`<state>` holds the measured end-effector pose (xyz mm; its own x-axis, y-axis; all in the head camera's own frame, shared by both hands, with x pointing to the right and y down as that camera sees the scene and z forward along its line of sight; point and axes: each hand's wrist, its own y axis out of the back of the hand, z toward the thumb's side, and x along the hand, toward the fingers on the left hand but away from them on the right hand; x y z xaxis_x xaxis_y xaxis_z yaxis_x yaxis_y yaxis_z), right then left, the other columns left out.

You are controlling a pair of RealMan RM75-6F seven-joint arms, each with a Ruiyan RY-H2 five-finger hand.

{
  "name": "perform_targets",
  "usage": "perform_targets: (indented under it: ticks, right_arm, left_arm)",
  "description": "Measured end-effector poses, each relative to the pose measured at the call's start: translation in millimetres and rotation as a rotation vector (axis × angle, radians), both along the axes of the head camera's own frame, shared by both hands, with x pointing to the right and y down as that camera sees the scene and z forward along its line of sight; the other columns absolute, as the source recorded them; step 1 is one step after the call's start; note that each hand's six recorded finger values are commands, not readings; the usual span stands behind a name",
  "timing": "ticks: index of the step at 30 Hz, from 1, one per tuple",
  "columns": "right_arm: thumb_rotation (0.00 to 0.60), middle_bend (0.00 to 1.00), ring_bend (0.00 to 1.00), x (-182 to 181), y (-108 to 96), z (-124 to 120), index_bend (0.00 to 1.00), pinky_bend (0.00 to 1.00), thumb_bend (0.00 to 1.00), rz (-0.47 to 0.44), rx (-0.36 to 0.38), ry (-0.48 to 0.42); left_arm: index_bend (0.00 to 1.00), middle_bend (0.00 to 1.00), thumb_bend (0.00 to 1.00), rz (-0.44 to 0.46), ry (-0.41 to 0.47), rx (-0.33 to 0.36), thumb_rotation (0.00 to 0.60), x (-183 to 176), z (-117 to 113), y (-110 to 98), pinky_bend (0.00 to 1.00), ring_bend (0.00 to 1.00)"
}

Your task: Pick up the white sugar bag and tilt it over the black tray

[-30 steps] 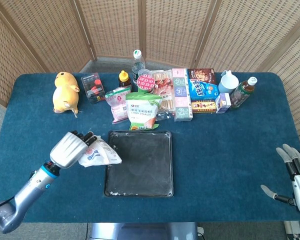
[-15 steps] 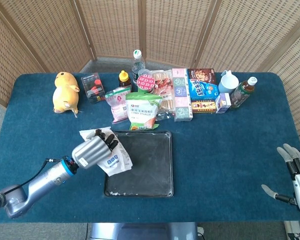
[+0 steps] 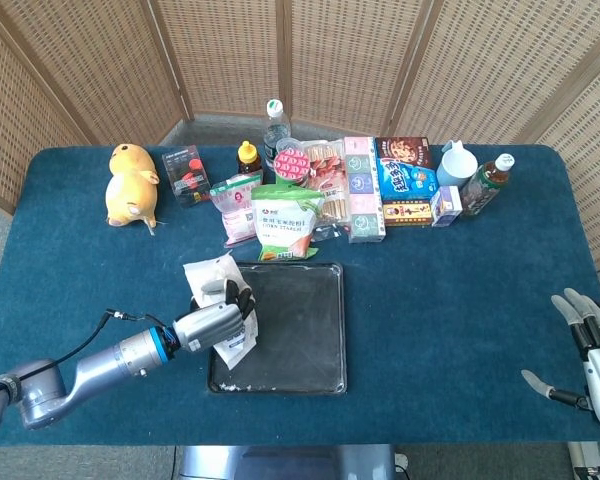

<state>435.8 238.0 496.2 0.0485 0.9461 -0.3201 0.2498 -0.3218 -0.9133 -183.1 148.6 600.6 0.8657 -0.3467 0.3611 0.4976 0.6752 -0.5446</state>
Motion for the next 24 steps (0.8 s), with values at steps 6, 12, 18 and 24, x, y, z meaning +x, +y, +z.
perform_targets:
  ticks: [6, 12, 18, 24]
  right_arm:
    - [0.49, 0.02, 0.04, 0, 0, 1, 0.04, 0.04, 0.0, 0.001, -0.005, 0.001]
    - [0.491, 0.02, 0.04, -1, 0, 0, 0.04, 0.04, 0.0, -0.001, -0.002, 0.001]
    - [0.494, 0.02, 0.04, 1, 0, 0, 0.04, 0.04, 0.0, 0.002, -0.004, 0.001]
    - [0.493, 0.02, 0.04, 0, 0, 1, 0.03, 0.04, 0.0, 0.003, -0.004, 0.004]
  left_arm:
    - [0.89, 0.78, 0.51, 0.011, -0.01, 0.071, 0.6, 3, -4, -4, 0.76, 0.78]
    - [0.91, 0.83, 0.52, -0.031, -0.032, 0.156, 0.6, -2, -7, -10, 0.76, 0.81]
    - [0.91, 0.83, 0.52, -0.138, -0.008, 0.121, 0.6, -6, -9, -12, 0.76, 0.81]
    - [0.91, 0.83, 0.52, -0.29, 0.117, -0.025, 0.6, -13, -13, -16, 0.76, 0.81]
